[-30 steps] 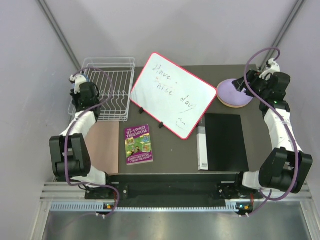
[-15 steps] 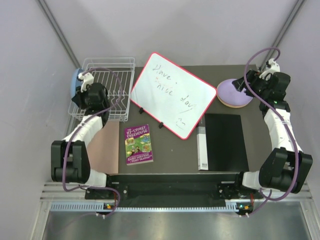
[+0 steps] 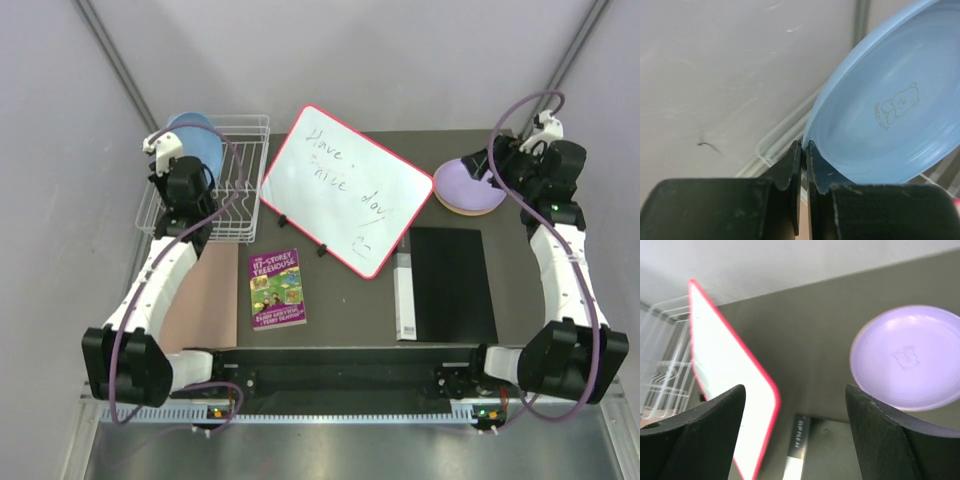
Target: Unload the plates from the dish rack
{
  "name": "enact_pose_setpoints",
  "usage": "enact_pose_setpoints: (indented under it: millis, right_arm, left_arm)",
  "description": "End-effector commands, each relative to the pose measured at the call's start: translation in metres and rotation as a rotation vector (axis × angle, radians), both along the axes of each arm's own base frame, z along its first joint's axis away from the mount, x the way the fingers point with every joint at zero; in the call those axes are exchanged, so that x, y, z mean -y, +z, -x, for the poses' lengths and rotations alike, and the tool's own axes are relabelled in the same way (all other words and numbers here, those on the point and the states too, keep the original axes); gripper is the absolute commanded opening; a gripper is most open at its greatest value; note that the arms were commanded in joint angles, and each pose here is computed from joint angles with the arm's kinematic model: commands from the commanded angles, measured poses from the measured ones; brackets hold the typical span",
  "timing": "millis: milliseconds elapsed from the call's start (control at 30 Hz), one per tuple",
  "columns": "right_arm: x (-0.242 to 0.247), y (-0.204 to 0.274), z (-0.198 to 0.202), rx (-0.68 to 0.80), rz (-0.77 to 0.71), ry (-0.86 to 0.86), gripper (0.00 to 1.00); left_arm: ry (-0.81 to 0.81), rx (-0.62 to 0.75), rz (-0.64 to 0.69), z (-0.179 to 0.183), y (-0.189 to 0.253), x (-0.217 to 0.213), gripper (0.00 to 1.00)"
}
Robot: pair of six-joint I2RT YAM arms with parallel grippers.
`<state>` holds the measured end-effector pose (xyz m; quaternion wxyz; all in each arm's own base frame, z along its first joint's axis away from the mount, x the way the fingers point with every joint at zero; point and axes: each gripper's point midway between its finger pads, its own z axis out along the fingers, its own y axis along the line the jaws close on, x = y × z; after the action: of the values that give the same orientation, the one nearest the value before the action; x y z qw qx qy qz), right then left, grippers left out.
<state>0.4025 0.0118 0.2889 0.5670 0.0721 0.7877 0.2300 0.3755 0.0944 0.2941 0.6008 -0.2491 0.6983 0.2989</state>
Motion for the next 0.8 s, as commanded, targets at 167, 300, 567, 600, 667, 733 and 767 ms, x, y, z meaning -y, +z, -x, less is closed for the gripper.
enact_pose_setpoints:
  millis: [167,300,567,600,667,733,767]
  right_arm:
    - [-0.099,0.074,0.022,0.206,-0.061,0.316,0.82]
    - [-0.142,0.078,0.030,0.228,-0.108,0.416,0.82]
    - [-0.184,0.066,0.027,0.192,-0.103,0.474,0.83]
    - [-0.191,0.063,0.029,0.183,-0.097,0.487,0.83]
    - [-0.194,0.057,0.025,0.169,-0.087,0.478,0.83]
    - [-0.200,0.048,0.023,0.144,-0.070,0.481,0.83]
    - [-0.202,0.044,0.022,0.136,-0.062,0.476,0.83]
  left_arm:
    - [-0.590,0.146,0.578,-0.028,0.009,0.134,0.00]
    - [-0.813,0.126,0.710,-0.034,0.006,0.210,0.00]
    - [-0.967,0.049,0.769,-0.028,-0.009,0.292,0.00]
    - [-0.986,0.039,0.767,-0.024,-0.010,0.302,0.00]
    - [-0.991,0.038,0.761,-0.025,-0.008,0.307,0.00]
    - [-1.008,0.038,0.761,-0.022,-0.005,0.313,0.00]
    - [-1.018,0.040,0.760,-0.020,-0.004,0.316,0.00]
